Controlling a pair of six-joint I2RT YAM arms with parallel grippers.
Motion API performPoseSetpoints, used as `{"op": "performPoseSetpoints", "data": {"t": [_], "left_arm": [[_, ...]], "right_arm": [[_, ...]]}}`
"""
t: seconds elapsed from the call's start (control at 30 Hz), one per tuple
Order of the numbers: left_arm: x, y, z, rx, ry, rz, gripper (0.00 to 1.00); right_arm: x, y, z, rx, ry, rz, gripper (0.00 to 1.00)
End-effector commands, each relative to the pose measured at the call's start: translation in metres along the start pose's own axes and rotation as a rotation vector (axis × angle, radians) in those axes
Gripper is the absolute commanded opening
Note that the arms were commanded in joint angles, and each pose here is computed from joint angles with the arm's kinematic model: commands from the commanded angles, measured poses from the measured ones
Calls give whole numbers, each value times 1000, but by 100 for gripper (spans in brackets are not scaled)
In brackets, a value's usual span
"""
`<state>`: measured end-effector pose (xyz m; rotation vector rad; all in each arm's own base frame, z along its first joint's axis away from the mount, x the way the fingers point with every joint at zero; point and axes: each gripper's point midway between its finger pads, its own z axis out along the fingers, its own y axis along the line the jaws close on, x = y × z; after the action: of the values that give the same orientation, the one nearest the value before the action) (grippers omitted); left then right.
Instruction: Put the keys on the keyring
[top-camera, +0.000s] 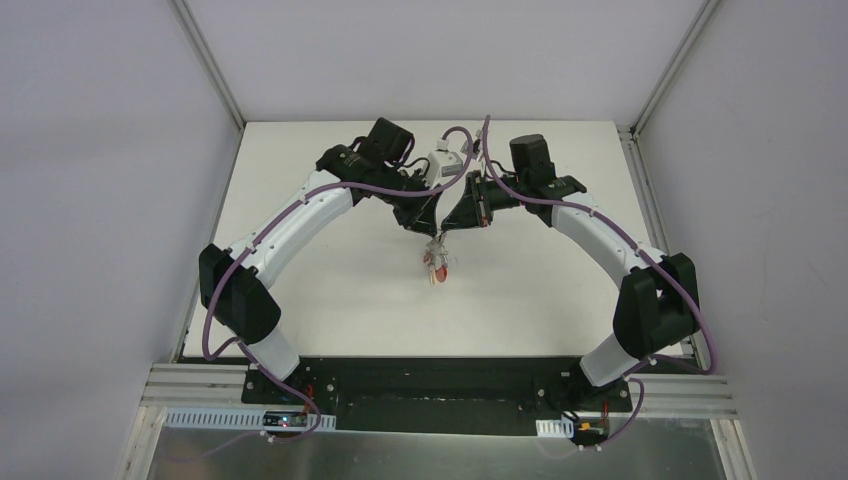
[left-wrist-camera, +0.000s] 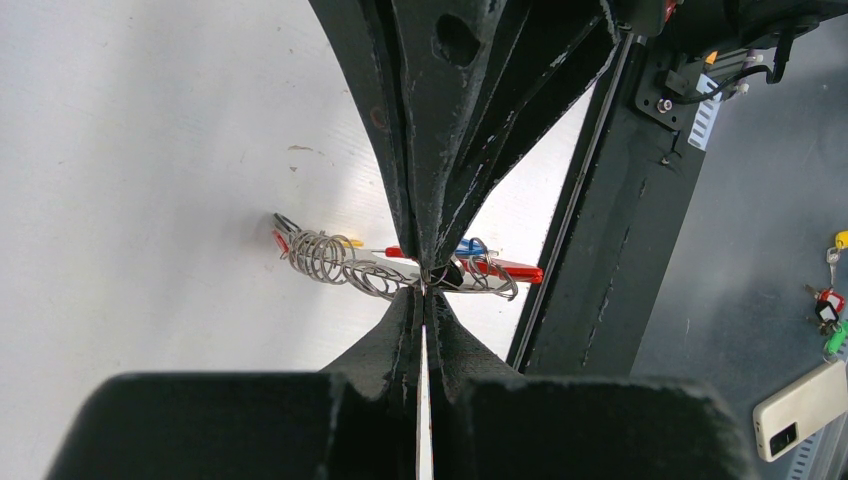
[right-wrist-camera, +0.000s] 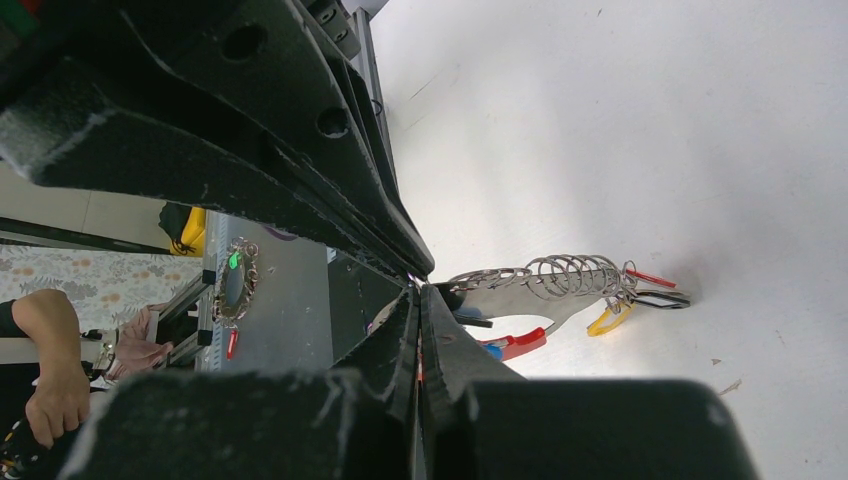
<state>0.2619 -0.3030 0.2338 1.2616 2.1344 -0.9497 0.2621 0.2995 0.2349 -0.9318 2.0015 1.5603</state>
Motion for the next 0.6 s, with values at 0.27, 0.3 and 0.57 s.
{"op": "performPoseSetpoints", "data": {"t": [0.27, 0.3, 0.57], "left_arm": [[-16, -22, -15, 53, -70, 61, 0], [-17, -22, -15, 54, -70, 59, 0], [-17, -22, -13, 58, -70, 51, 0]], "right_arm": [[-4, 1, -7, 34, -16, -62, 0], [-5, 1, -7, 36, -18, -65, 0], [-8, 3, -6, 44, -19, -66, 0]]}}
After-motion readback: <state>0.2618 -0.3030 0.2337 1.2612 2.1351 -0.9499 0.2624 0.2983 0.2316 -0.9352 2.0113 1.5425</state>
